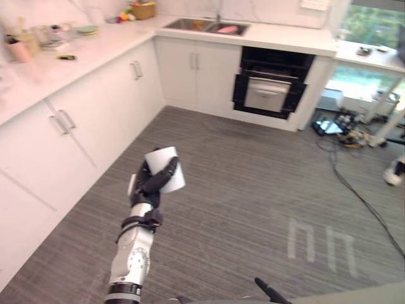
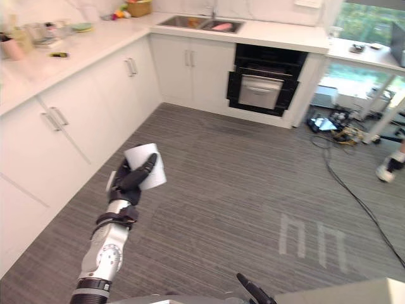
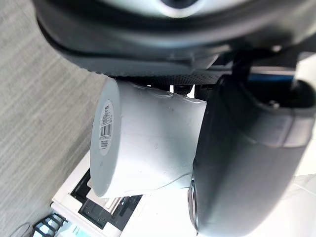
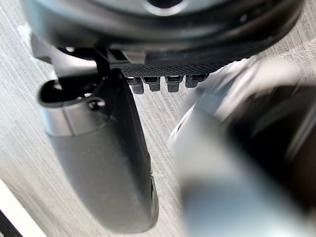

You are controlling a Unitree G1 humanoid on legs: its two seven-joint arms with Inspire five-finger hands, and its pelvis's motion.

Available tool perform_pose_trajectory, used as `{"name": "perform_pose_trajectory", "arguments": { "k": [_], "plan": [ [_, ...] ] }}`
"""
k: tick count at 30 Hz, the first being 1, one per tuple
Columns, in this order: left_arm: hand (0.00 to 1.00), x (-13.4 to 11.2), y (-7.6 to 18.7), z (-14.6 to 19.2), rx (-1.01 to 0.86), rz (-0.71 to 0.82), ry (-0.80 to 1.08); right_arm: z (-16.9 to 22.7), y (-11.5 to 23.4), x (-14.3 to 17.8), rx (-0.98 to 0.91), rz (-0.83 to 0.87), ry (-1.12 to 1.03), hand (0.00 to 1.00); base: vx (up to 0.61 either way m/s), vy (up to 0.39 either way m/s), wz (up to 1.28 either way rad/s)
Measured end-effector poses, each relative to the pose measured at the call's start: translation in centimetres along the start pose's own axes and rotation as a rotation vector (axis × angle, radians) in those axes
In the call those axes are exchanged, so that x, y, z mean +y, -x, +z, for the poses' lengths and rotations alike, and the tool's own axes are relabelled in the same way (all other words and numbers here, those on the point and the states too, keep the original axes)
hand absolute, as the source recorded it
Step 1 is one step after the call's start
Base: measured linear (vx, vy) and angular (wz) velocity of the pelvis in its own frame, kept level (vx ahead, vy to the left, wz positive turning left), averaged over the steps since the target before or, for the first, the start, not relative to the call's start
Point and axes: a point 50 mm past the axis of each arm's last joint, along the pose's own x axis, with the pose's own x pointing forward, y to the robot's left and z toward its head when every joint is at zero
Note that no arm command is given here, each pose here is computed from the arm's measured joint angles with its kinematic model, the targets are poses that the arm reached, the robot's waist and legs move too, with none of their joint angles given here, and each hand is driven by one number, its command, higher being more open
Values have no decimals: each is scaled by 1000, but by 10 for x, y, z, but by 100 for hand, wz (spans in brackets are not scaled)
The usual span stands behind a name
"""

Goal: Walk over to the sink, pick up the cup, carry it to the dishwasher, place the cup inside the dishwasher, then close the dishwasher door

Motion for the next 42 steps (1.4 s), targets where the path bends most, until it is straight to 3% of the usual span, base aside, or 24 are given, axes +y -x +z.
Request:
{"name": "perform_pose_trajectory", "arguments": {
  "k": [7, 13, 21, 25, 30, 42],
  "plan": [
    [0, 0, -1, -4, 39, 16, -85, 4, -4, 35, -114, 99, 4, 100, 151, 44, 63],
    [0, -31, -5, 14, -16, -96, -93, 20, 0, 53, -220, 124, 98, 100, 418, -123, 5],
    [0, -60, 0, 0, -1, -187, -70, 62, 24, 78, -491, 207, 114, 100, 586, -180, 14],
    [0, -49, 7, 10, -67, -149, -65, 89, 39, 112, -663, 357, 67, 100, 497, -34, -90],
    [0, -37, 24, 32, -195, -98, -106, 131, 79, 184, -886, 669, 63, 100, 575, 202, -106],
    [0, -2, 36, 52, -299, -7, -222, 123, 67, 199, -770, 680, 69, 100, 616, 306, -34]
  ]
}}
